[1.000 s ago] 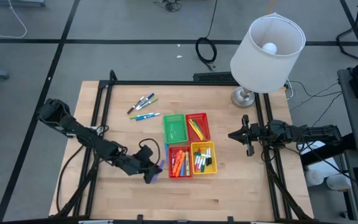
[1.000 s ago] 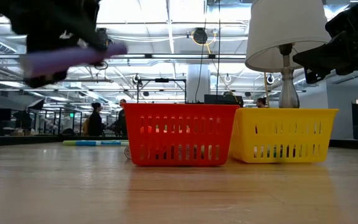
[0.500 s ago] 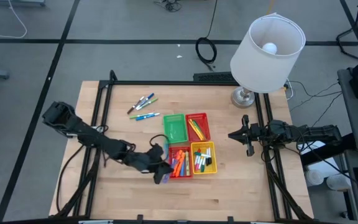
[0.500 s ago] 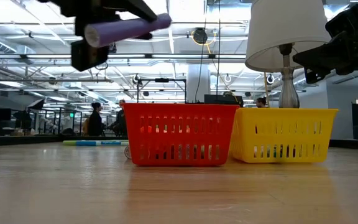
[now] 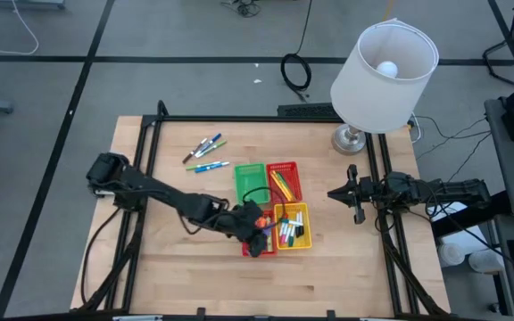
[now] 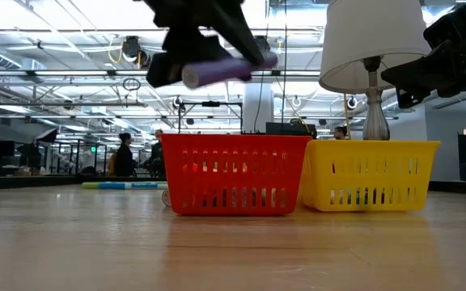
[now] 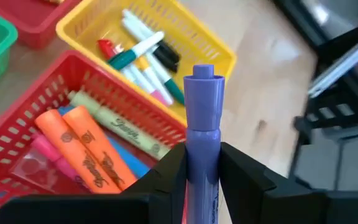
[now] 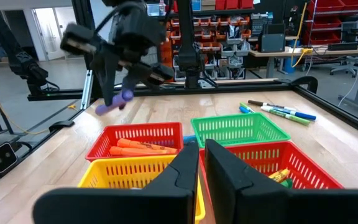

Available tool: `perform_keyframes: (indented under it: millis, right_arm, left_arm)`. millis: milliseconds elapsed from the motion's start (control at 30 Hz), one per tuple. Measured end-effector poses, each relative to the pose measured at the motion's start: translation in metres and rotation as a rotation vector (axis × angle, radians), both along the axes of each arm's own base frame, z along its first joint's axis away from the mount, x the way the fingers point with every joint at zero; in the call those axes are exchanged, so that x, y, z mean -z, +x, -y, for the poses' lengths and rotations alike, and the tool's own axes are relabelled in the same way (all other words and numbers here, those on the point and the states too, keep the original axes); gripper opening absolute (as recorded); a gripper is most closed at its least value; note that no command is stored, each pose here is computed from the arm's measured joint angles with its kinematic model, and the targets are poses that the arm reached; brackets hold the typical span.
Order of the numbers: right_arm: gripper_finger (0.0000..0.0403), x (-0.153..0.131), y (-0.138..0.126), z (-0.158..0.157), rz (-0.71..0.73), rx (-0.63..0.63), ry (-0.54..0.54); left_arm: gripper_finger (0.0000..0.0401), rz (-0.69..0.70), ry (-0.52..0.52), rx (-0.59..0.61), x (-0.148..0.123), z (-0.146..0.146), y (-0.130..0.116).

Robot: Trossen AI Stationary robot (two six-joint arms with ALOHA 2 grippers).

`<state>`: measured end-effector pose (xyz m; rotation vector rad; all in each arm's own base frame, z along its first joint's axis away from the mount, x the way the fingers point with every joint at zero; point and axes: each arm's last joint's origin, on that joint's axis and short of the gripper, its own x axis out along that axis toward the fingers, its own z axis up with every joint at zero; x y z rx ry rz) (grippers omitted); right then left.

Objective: Pick & Place Markers
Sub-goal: Put the large purple highlighter into the bottom red bin

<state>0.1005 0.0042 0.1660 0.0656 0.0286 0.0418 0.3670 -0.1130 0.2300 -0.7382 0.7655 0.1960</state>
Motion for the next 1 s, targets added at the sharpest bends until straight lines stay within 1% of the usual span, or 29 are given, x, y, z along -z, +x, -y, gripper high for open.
perform_keyframes:
  millis: [167, 267, 500, 700, 1000]
  right_arm:
    - [0.0018, 0.0, 0.0, 0.0, 0.0, 0.0, 0.0]
    - [0.0018, 0.0, 0.0, 0.0, 0.0, 0.0, 0.0]
    - [0.0018, 0.0, 0.0, 0.0, 0.001, 0.0, 0.0]
    - [0.0018, 0.0, 0.0, 0.0, 0.001, 0.0, 0.0]
    - [0.0018, 0.0, 0.0, 0.0, 0.001, 0.0, 0.0]
  left_arm:
    - [0.0092, -0.084, 0.003, -0.004, 0.015, -0.008, 0.017]
    - [0.0092, -0.1, -0.01, -0.021, 0.022, -0.014, 0.023]
    - [0.0092, -0.168, -0.029, -0.086, 0.032, -0.022, 0.023]
    - [0.0092, -0.205, 0.002, -0.153, 0.035, -0.024, 0.02]
    - [0.0092, -0.195, 0.024, -0.165, 0.038, -0.022, 0.018]
